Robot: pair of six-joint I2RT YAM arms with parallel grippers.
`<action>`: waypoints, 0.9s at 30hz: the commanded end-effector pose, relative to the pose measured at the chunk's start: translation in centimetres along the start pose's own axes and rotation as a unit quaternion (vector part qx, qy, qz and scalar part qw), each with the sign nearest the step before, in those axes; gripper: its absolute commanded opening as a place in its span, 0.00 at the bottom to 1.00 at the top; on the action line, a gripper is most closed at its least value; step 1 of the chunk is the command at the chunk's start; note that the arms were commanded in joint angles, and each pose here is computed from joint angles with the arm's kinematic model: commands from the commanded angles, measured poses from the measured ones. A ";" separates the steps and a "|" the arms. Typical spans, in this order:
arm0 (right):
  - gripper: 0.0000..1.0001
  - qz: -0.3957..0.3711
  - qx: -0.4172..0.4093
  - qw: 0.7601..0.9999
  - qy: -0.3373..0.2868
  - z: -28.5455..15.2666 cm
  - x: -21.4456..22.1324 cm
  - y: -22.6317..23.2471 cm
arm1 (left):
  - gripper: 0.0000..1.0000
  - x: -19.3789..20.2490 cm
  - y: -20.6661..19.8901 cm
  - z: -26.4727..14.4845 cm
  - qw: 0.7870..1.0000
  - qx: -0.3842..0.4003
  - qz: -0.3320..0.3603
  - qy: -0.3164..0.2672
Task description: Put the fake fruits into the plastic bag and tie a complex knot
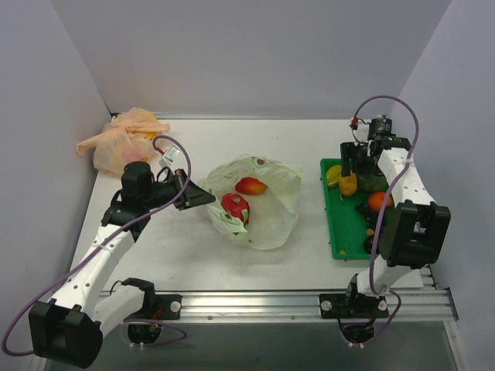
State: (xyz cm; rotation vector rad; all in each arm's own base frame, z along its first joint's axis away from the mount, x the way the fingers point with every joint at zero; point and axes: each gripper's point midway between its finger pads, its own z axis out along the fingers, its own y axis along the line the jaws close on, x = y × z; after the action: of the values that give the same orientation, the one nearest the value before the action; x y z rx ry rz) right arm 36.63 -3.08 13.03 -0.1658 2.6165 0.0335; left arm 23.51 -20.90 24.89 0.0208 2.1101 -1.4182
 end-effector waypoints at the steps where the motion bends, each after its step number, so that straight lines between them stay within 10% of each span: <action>1: 0.61 0.005 0.011 0.999 -0.036 1.1 -3.9 -0.7 | 0.06 -0.4 -0.5 -0.2 1.000 0.015 0.024 -0.009; 12: 0.46 0.017 0.005 1.000 -0.017 5.9 -5.8 -0.7 | 0.06 -0.6 0.1 -0.1 1.000 0.011 0.022 -0.010; 27: 0.15 -0.033 -0.088 0.985 0.142 -1.1 7.6 3.8 | 0.07 -0.5 0.8 -0.3 1.000 0.006 0.009 -0.014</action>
State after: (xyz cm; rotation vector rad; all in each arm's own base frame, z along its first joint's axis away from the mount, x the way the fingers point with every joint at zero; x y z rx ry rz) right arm 32.55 -1.04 8.77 -0.2469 2.8456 0.1703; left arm 23.73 -20.09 23.12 -0.0278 2.1401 -1.4024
